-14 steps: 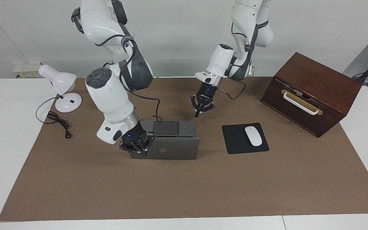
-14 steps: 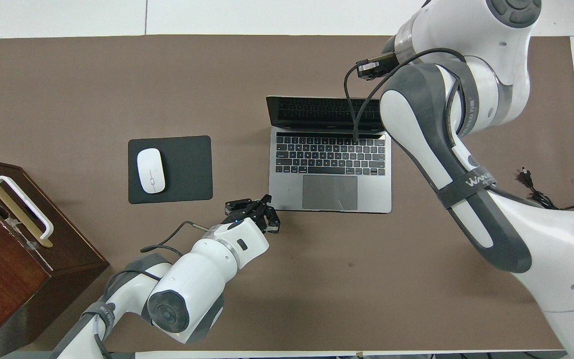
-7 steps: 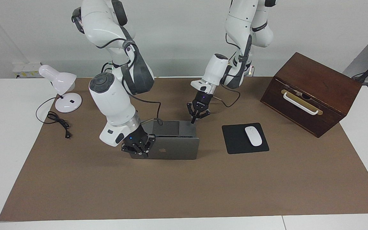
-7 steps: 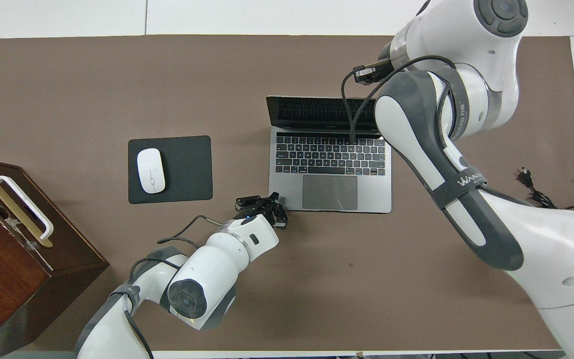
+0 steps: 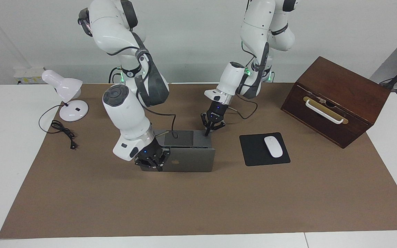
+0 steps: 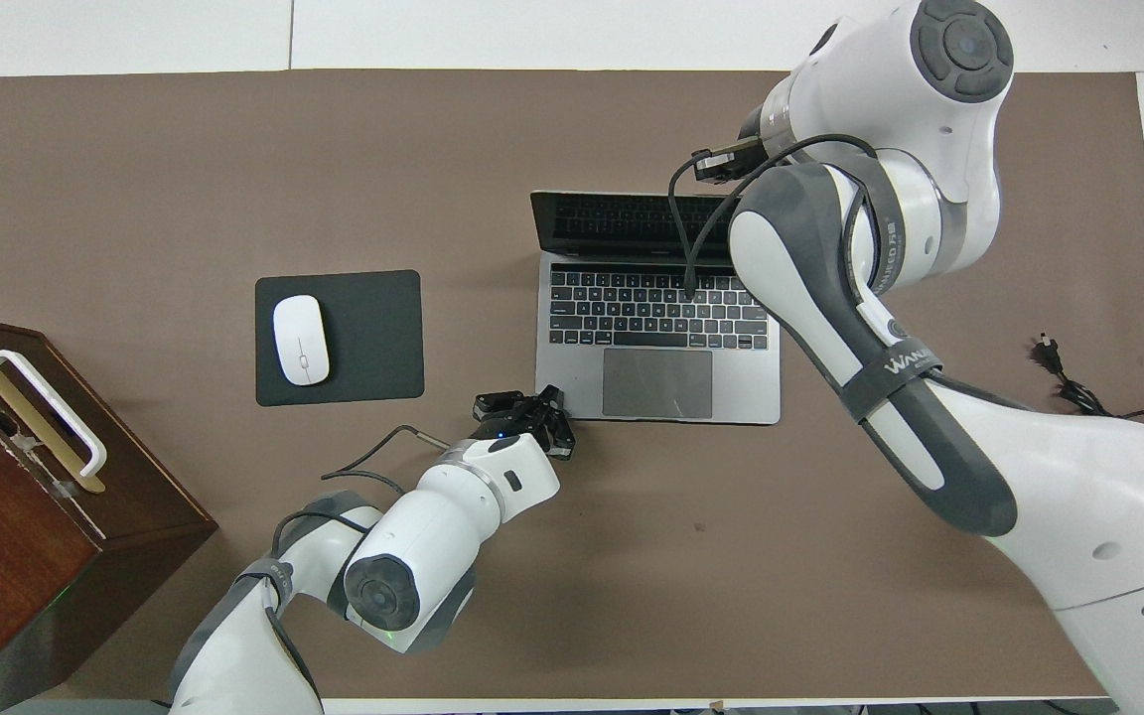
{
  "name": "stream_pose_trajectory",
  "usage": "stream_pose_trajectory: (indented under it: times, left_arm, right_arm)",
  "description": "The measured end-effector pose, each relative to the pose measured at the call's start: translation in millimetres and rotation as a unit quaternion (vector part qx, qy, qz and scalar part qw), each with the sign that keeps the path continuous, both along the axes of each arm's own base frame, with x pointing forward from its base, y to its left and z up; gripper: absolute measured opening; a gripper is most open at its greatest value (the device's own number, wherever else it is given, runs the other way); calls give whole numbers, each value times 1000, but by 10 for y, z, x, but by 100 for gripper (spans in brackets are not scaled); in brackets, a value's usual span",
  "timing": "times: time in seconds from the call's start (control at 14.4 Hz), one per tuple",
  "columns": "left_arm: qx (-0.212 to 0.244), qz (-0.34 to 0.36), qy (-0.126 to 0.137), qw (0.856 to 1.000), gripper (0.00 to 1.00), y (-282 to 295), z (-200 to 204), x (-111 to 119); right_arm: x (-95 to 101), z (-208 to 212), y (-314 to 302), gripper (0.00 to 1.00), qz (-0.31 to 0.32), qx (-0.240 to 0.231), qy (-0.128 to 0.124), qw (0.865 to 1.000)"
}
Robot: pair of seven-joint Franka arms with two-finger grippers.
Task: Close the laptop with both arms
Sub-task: 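Bring the right gripper over the laptop screen top edge, then push the laptop screen down toward the keyboard with the right gripper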
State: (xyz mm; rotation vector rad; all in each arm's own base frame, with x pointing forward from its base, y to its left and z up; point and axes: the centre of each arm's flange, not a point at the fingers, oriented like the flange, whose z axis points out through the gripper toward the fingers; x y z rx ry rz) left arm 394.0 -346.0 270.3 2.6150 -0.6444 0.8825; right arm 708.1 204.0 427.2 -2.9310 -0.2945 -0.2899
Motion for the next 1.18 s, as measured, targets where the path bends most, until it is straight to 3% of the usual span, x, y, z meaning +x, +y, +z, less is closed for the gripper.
stream_pose_trajectory:
  times: [0.49, 0.83, 1.18]
  left_arm:
    - [33, -48, -28, 998, 1, 19, -7, 18]
    - [41, -61, -41, 996, 1, 33, -22, 31]
    - [46, -69, -46, 996, 1, 33, -25, 31]
  right_arm:
    - [-106, -119, 142, 1, 8, 4, 22, 1000]
    - [-226, -133, 155, 1, -8, 32, 81, 996]
    - [-347, -212, 142, 1, -18, 29, 109, 993]
